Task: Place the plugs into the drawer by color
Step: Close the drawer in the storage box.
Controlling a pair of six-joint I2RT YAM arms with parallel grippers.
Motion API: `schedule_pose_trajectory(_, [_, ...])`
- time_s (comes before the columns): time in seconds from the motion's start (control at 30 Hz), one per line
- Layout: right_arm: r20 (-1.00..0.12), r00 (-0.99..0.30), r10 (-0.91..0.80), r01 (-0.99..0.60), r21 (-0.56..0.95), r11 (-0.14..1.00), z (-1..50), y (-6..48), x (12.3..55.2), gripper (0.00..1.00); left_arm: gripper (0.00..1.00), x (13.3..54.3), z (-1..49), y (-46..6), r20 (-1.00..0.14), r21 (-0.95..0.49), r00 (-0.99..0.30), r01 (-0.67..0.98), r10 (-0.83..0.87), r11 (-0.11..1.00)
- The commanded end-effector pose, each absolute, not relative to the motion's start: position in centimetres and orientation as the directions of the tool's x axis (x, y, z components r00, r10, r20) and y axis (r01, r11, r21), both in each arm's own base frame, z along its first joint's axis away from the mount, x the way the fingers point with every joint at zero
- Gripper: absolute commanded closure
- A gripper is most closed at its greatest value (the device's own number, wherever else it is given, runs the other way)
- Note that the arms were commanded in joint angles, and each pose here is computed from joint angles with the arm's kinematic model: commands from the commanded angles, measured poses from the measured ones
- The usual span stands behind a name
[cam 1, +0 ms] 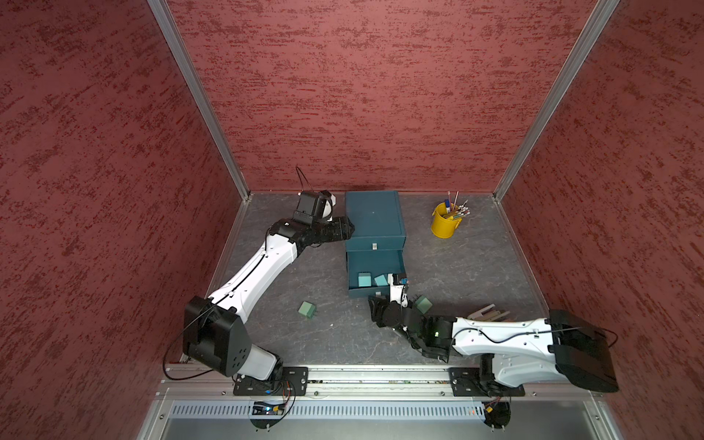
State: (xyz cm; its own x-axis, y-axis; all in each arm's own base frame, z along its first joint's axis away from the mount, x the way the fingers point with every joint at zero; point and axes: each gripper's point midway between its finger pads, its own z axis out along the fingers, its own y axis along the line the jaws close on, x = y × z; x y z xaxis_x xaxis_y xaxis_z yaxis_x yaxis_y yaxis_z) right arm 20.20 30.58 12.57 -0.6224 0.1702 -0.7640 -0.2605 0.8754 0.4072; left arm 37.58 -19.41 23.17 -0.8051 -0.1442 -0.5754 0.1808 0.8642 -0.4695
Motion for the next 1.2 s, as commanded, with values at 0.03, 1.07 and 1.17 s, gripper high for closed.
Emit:
schedule_pose_trajectory(0.03, [-0.803,-0.563,0.197,-0.27,0.404,0.874,14.3,31.1,21.6,0.37,0.27,37.5,23.2,-19.3,-0.595,-0.456,-0.794,0.203,-0.127,0.866])
schedule_pose_trajectory(1.07, [-0.929,-0.335,0.161,-0.318,0.272,0.908,16.0,34.9,32.6,0.44,0.28,37.1,22.6,-19.5,-0.598,-0.418,-0.798,0.232,-0.073,0.878])
schedule_pose_trajectory(1.17, [-0.932,-0.331,0.146,-0.312,0.254,0.915,15.8,35.1,33.2,0.38,0.28,37.1,22.7,-19.5,-0.6,-0.416,-0.797,0.235,-0.071,0.878])
